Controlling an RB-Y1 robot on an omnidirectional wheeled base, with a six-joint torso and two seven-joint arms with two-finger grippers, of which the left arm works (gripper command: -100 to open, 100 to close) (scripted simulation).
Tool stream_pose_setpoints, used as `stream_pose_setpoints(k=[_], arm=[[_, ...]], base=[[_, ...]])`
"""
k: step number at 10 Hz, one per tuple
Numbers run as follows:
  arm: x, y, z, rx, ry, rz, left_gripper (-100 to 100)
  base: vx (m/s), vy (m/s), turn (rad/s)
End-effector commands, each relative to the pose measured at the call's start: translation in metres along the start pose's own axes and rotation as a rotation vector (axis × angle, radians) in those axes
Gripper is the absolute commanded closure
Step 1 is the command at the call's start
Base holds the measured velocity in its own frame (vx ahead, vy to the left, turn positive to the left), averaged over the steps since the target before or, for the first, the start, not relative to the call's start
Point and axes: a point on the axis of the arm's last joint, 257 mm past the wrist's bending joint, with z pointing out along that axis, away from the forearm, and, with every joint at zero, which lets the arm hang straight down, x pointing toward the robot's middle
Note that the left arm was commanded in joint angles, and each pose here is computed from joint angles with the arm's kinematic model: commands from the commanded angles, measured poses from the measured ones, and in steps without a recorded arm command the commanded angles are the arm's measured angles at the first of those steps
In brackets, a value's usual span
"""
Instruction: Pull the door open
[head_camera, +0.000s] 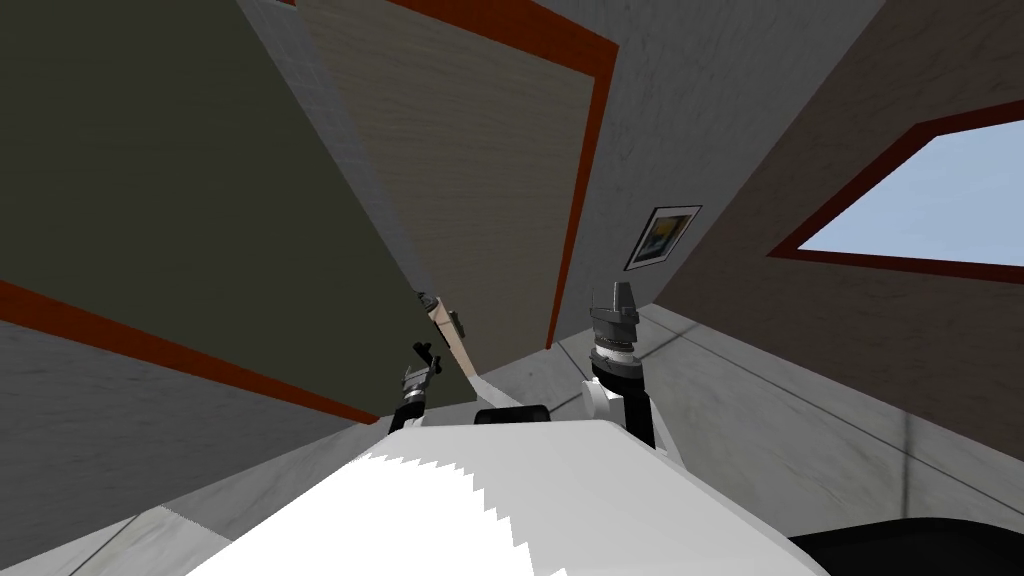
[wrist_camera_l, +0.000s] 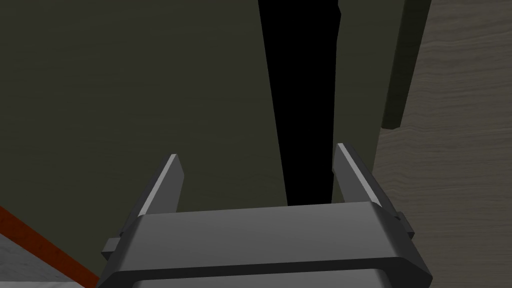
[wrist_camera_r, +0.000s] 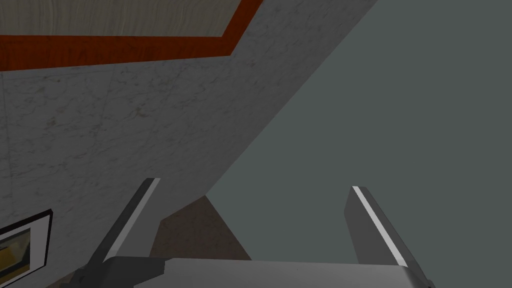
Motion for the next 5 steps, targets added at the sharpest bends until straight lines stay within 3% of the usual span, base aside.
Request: stream_pose_setpoints(k=[1, 2, 5], arm=[[-0.007, -0.035, -0.0051, 0.042, -0.024, 0.028, 100], [0.008, 0.005, -0.0023, -0.035, 0.02, -0.003, 100], [0.019, 0.018, -0.004, -0.112, 0.051, -0.012, 100]], base=[[0.006, -0.008, 0.012], [-0.098, 0.008, -0.226], [-0.221, 0.067, -0.21]])
